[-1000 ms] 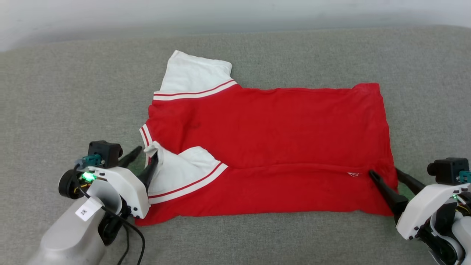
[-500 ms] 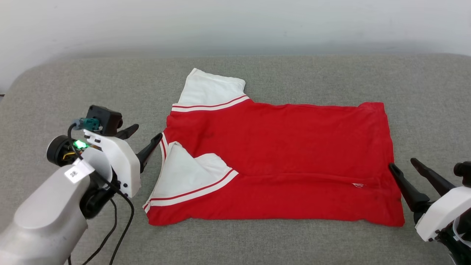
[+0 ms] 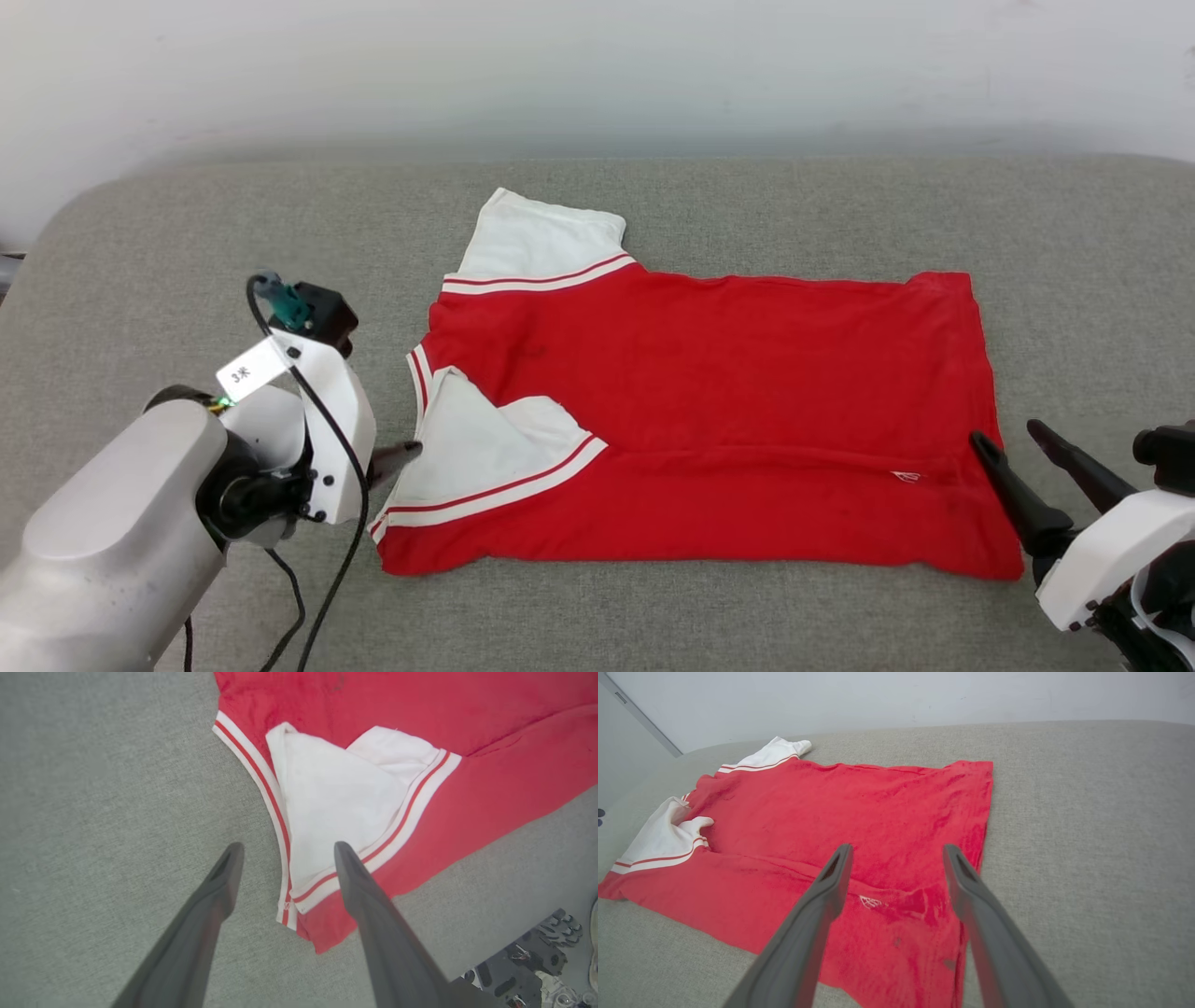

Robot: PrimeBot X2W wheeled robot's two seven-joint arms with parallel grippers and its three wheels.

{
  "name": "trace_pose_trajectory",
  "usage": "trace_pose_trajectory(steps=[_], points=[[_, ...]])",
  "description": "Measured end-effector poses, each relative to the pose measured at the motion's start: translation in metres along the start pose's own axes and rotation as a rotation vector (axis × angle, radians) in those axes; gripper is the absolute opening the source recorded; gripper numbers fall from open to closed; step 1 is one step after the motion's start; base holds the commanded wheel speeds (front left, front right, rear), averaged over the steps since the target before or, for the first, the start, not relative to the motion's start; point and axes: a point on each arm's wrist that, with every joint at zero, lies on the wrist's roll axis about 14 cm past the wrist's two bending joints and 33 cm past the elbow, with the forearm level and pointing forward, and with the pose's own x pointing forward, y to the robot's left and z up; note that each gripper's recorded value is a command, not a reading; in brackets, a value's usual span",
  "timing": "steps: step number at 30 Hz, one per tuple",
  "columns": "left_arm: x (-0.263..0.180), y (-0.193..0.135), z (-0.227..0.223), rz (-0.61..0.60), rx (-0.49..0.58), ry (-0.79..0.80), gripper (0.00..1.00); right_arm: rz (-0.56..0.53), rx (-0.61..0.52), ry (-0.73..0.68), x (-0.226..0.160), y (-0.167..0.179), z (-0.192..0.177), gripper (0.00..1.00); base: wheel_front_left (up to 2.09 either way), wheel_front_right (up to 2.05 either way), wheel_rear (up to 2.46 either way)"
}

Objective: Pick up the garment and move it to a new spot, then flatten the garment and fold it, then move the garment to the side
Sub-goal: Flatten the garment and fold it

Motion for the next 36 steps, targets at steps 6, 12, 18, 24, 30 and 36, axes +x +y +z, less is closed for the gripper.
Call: trace_pose_trajectory(steps=[6, 12, 18, 24, 30, 36], points=[[0.011, -0.008, -0.033, -0.034, -0.016, 0.155, 1.0, -0.006, 0.022, 0.023, 0.0, 0.002, -0.008, 1.0, 0.0, 0.0, 0.0], [0.024, -0.003, -0.073, -0.024, -0.026, 0.281, 1.0, -0.02, 0.034, 0.042, 0.001, 0.0, -0.015, 1.0, 0.0, 0.0, 0.0], [0.036, 0.0, -0.087, -0.027, -0.049, 0.312, 0.84, -0.029, 0.045, 0.059, 0.004, -0.002, -0.021, 1.0, 0.0, 0.0, 0.0], [0.036, -0.003, -0.08, -0.033, -0.038, 0.244, 0.0, -0.033, 0.037, 0.047, 0.003, -0.003, -0.015, 1.0, 0.0, 0.0, 0.0], [0.027, -0.009, -0.059, -0.039, -0.005, 0.118, 0.0, -0.028, -0.069, 0.05, -0.001, -0.009, 0.005, 1.0, 0.0, 0.0, 0.0], [0.013, -0.012, -0.037, -0.045, 0.039, 0.008, 0.0, -0.04, -0.192, 0.101, -0.006, -0.022, 0.031, 1.0, 0.0, 0.0, 0.0]])
